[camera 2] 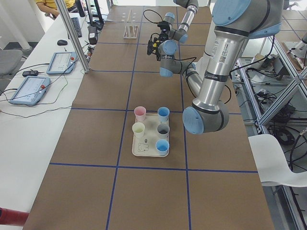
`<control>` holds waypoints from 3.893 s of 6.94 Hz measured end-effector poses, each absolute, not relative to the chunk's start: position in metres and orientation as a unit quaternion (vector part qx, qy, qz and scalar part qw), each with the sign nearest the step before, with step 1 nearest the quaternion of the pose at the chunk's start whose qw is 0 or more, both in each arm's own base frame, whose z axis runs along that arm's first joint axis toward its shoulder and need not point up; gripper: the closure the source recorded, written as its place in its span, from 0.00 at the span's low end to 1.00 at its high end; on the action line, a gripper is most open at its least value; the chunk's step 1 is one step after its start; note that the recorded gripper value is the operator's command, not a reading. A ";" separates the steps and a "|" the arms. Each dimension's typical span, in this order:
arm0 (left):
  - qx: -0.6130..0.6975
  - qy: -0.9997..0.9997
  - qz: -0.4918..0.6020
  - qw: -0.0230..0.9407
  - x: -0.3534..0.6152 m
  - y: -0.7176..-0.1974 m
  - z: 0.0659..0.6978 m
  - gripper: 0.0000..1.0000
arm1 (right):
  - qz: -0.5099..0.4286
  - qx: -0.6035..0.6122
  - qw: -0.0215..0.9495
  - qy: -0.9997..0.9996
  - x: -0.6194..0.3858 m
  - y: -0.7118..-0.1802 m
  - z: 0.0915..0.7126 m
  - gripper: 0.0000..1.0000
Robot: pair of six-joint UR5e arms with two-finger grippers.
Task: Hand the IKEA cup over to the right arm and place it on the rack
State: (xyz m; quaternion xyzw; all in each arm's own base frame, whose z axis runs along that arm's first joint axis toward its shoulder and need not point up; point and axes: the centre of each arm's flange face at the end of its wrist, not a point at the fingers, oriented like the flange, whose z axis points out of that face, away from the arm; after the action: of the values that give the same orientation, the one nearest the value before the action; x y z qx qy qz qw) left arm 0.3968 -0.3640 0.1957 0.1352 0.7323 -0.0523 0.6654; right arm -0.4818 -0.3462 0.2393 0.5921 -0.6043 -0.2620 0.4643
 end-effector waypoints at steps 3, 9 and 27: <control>0.148 0.734 -0.048 0.661 0.372 -0.369 0.189 0.00 | -0.263 0.590 0.471 -0.601 -0.480 -0.347 0.249 0.90; 0.274 0.492 0.074 0.823 0.202 -0.391 0.320 0.00 | -0.306 0.588 0.622 -0.416 -0.410 -0.463 0.314 1.00; 0.306 0.398 0.185 0.845 0.029 -0.411 0.455 0.00 | -0.754 0.194 0.578 0.247 -0.157 -0.634 0.466 1.00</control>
State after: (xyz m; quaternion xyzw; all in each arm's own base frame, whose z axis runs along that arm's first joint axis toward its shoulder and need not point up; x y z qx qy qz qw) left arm 0.0288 -0.4106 0.4554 0.3061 0.3980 0.1849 0.8448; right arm -0.1573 -0.6342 0.4658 0.1935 0.2472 -0.7535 0.5776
